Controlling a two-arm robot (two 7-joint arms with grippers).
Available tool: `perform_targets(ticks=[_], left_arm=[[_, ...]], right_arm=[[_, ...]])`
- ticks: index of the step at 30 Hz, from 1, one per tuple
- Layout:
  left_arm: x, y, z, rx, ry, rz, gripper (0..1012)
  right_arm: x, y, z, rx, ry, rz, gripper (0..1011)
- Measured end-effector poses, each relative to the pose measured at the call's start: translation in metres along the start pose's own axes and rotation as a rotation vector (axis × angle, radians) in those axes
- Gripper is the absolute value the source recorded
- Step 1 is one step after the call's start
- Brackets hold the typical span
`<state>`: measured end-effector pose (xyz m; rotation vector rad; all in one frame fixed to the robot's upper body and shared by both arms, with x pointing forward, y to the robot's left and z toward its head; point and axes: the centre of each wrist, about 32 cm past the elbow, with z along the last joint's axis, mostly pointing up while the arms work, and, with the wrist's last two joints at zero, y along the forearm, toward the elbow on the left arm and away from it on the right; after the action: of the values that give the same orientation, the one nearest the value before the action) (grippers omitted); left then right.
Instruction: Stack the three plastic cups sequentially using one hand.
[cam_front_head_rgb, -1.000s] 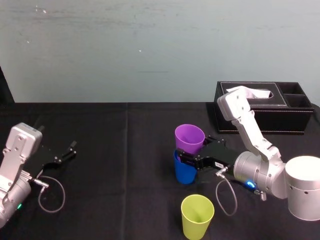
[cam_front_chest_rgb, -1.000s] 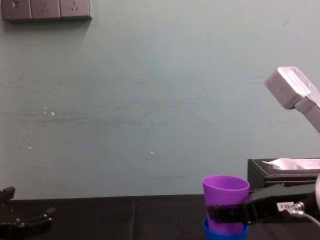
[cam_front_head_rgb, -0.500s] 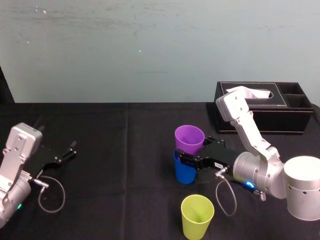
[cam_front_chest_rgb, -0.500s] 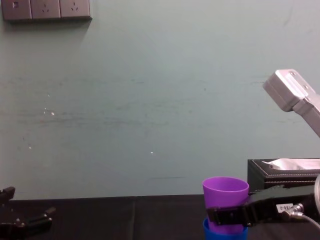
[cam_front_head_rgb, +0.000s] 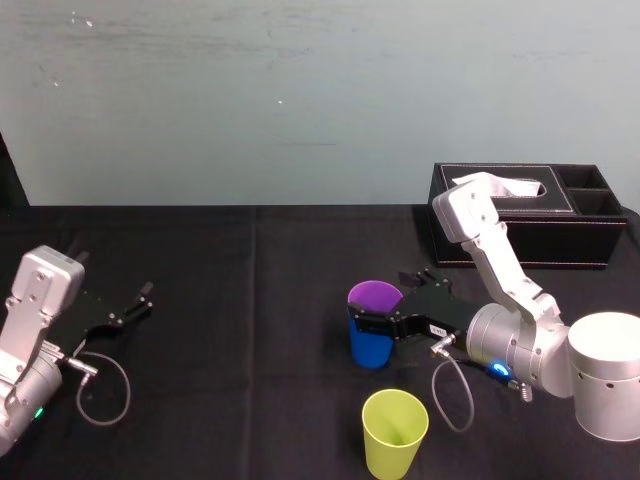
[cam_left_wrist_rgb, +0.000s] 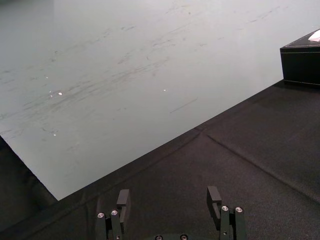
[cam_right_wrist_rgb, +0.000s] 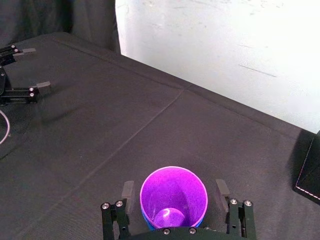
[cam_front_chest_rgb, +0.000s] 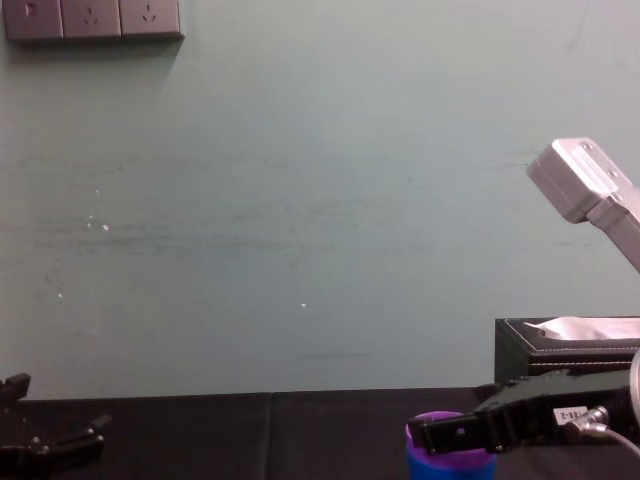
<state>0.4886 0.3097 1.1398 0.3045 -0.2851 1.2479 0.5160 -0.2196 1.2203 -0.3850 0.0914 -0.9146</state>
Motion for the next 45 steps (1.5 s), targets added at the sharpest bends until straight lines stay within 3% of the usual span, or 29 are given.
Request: perform_targets(ticks=[18,28,36,39,42,45], left_arm=[[0.0000,0.000,0.000,0.000,0.000,0.000,1000],[0.0000,0.000,0.000,0.000,0.000,0.000,1000],[0.0000,0.000,0.000,0.000,0.000,0.000,1000],[0.0000,0.000,0.000,0.000,0.000,0.000,1000],[0.0000,0.000,0.000,0.000,0.000,0.000,1000],[0.0000,0.000,0.000,0.000,0.000,0.000,1000]], right_arm=[[0.0000,0.000,0.000,0.000,0.001,-0.001,1002],[-0.0027,-0.015,-0.004,0.108,-0.017,-0.056,1002],[-0.0097,-0.053,-0.005,0.157,-0.029,-0.029,1002],[-0.0125,-0.067,-0.007,0.148,-0.019,-0.014,1002],[-0.0181,-0.092,-0.014,0.109,-0.004,0.015,1002],[-0.0200,-0.107,-0.019,0.076,0.002,0.034,1002]])
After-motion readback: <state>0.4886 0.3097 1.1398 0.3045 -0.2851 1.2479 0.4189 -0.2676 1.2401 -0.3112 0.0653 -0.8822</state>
